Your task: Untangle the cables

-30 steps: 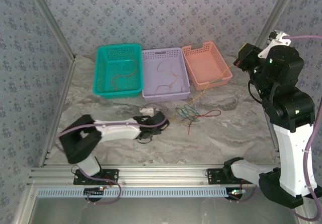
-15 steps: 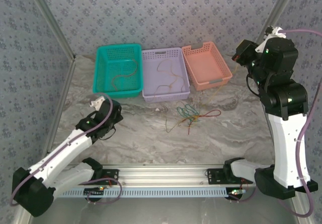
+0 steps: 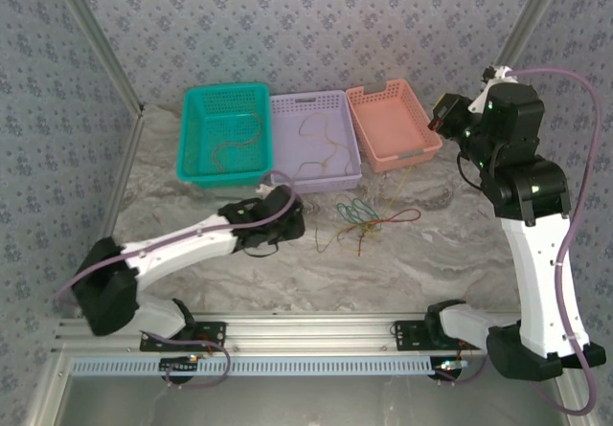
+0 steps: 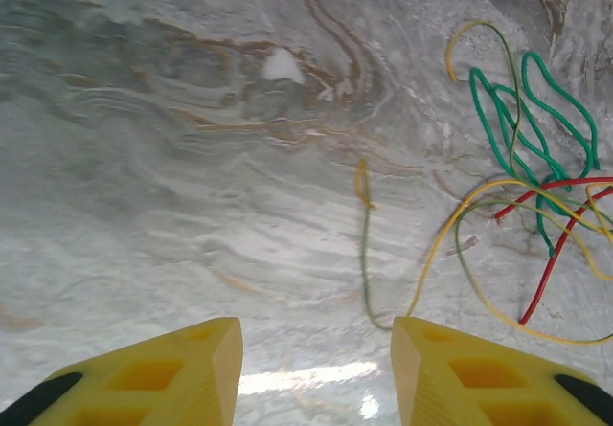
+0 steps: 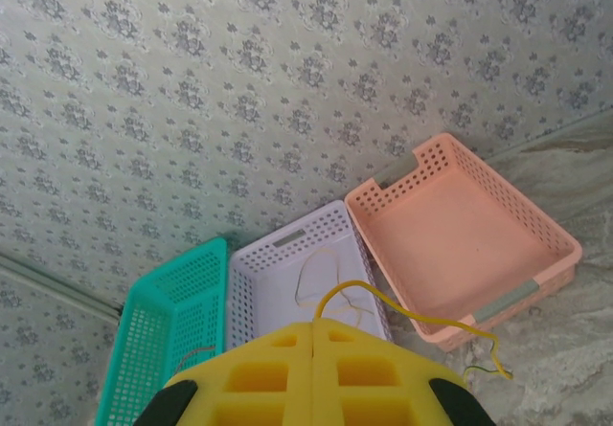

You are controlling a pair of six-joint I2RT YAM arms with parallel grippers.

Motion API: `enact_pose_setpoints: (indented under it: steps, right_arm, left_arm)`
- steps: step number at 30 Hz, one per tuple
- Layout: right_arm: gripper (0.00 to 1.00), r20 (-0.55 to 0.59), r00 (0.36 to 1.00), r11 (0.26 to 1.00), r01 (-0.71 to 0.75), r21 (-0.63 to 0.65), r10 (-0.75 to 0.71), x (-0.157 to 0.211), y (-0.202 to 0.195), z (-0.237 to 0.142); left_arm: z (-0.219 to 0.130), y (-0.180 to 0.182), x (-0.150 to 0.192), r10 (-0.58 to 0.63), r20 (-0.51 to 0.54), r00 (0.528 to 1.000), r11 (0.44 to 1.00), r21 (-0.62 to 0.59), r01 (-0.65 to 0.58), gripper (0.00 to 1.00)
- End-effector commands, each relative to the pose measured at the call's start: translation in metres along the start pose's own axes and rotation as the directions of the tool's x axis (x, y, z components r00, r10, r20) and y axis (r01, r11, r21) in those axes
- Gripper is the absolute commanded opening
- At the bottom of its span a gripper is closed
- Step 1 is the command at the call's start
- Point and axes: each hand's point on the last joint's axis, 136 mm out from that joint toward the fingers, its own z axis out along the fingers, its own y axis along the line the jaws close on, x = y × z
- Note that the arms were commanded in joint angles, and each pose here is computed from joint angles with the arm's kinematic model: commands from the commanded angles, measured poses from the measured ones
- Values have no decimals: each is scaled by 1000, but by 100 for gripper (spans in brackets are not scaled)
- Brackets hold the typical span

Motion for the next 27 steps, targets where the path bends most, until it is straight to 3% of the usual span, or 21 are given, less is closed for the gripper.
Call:
enact_pose_setpoints:
  steps: [1,5,11,21,24,27]
  right_arm:
    - [0,36,999,999,-18,-44,19,-6,6,-12]
    - [0,30,999,999,-19,-47,20,-3,6,-12]
    - [0,30,999,999,-20,-44,21,0,3,-13]
    - [0,19,999,999,-25,-37,26,8,-3,-8]
    - [0,17,1000,999,-25,-35,25,9,-4,-8]
    - [0,21,999,999,-25,-32,26,8,-5,-9]
  left_arm:
    - [9,-12,-7,-10,54,998,997,-82,14,47]
    - [39,-16,3,-13,25,1000,989,-145,17,48]
    - [77,-18,1,-63,-12,998,991,-117,62,45]
    - [101,-35,0,-74,-33,997,996,-55,72,39]
    - [105,-33,-2,-82,-35,996,995,-60,80,27]
    - [105,-28,-3,-84,-34,996,994,-67,82,3]
